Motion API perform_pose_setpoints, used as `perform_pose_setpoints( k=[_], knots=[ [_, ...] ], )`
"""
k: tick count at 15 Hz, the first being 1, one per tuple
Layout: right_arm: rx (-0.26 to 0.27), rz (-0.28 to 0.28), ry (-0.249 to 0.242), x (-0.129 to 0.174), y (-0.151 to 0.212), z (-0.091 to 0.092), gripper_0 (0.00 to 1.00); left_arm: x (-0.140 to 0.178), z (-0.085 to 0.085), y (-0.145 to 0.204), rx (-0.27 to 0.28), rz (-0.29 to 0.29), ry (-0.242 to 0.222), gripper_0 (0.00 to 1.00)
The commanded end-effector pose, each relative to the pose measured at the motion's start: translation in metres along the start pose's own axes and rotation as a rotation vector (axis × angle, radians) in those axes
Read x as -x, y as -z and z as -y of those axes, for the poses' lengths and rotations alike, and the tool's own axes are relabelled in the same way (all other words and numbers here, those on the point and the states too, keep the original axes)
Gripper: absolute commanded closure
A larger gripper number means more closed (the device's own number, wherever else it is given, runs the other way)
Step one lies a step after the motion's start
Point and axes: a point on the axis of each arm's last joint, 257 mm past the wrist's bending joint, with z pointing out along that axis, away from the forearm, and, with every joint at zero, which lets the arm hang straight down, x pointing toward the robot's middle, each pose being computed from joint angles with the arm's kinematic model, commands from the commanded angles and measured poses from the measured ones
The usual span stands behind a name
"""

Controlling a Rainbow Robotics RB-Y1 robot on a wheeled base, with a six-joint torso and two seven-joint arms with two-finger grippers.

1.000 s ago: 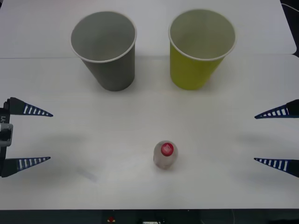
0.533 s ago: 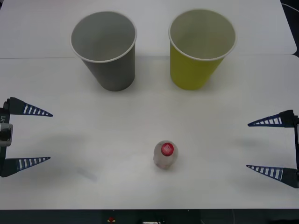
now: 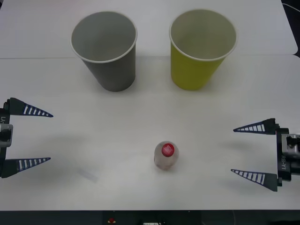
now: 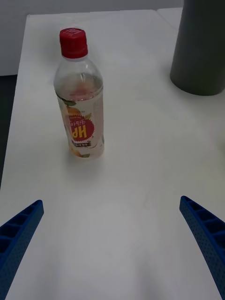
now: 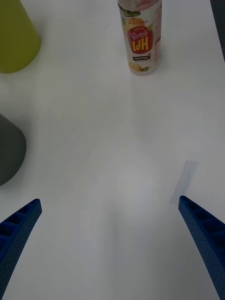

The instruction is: Put the can into the green bin and the plastic bottle into the gray bin

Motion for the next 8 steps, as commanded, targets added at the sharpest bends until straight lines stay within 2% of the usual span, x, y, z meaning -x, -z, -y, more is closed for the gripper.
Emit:
perform_pose_setpoints(
  k=[1,3,4,8],
  knots=[
    [0.012,0.038,-0.015,-0.002,-0.02,-0.004,0.0,0.0,0.0,0.0,0.0,0.0,0.0,0.0],
    [0.023,0.059,-0.016,-0.003,-0.032,-0.007,0.0,0.0,0.0,0.0,0.0,0.0,0.0,0.0],
    [0.026,0.076,0.009,-0.003,-0.039,-0.008,0.0,0.0,0.0,0.0,0.0,0.0,0.0,0.0],
    [0.031,0.164,0.019,-0.007,-0.064,-0.014,0.0,0.0,0.0,0.0,0.0,0.0,0.0,0.0]
  ],
)
